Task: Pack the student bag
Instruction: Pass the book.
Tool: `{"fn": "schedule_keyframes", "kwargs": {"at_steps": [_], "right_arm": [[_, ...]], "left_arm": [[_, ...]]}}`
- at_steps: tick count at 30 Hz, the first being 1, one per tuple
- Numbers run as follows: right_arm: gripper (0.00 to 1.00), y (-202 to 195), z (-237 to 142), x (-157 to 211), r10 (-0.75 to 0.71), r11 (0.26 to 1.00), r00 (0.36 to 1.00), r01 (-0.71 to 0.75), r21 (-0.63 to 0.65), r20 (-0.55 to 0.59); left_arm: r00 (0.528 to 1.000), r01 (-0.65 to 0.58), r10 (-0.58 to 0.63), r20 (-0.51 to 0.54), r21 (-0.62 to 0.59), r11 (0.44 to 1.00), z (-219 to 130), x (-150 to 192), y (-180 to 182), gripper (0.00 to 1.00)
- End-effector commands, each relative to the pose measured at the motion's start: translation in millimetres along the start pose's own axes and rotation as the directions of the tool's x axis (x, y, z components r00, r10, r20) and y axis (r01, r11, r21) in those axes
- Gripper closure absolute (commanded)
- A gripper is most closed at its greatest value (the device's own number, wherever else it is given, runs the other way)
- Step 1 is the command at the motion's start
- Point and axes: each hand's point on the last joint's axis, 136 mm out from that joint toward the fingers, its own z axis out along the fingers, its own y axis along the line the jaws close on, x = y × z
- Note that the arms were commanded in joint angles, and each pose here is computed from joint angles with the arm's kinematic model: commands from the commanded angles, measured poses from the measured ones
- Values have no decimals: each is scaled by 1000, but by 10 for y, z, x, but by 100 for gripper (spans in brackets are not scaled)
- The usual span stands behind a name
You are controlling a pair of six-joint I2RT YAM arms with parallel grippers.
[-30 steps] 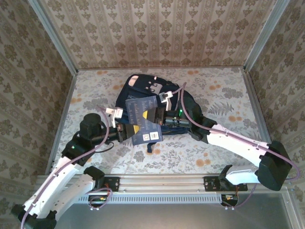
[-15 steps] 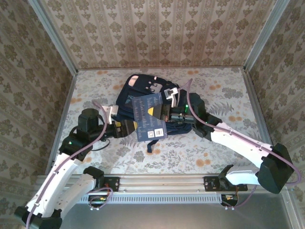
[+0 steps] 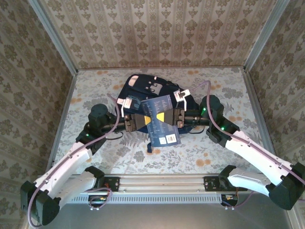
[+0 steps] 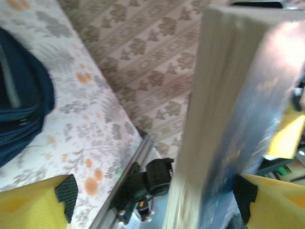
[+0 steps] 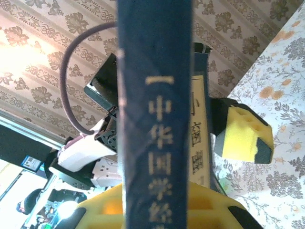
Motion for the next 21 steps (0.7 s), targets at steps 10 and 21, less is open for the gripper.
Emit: {"fn": "schedule_keyframes", "kwargs": {"at_steps": [10, 21], "right_arm": [[100, -342, -202, 34, 60, 998, 998, -60, 35, -7], [100, -435, -182, 49, 70, 997, 997, -69, 35, -16]], "left_arm": [[992, -129, 125, 32, 172, 977, 147, -205, -415, 27], [996, -90, 88, 17, 246, 965, 280, -174, -317, 67]]}}
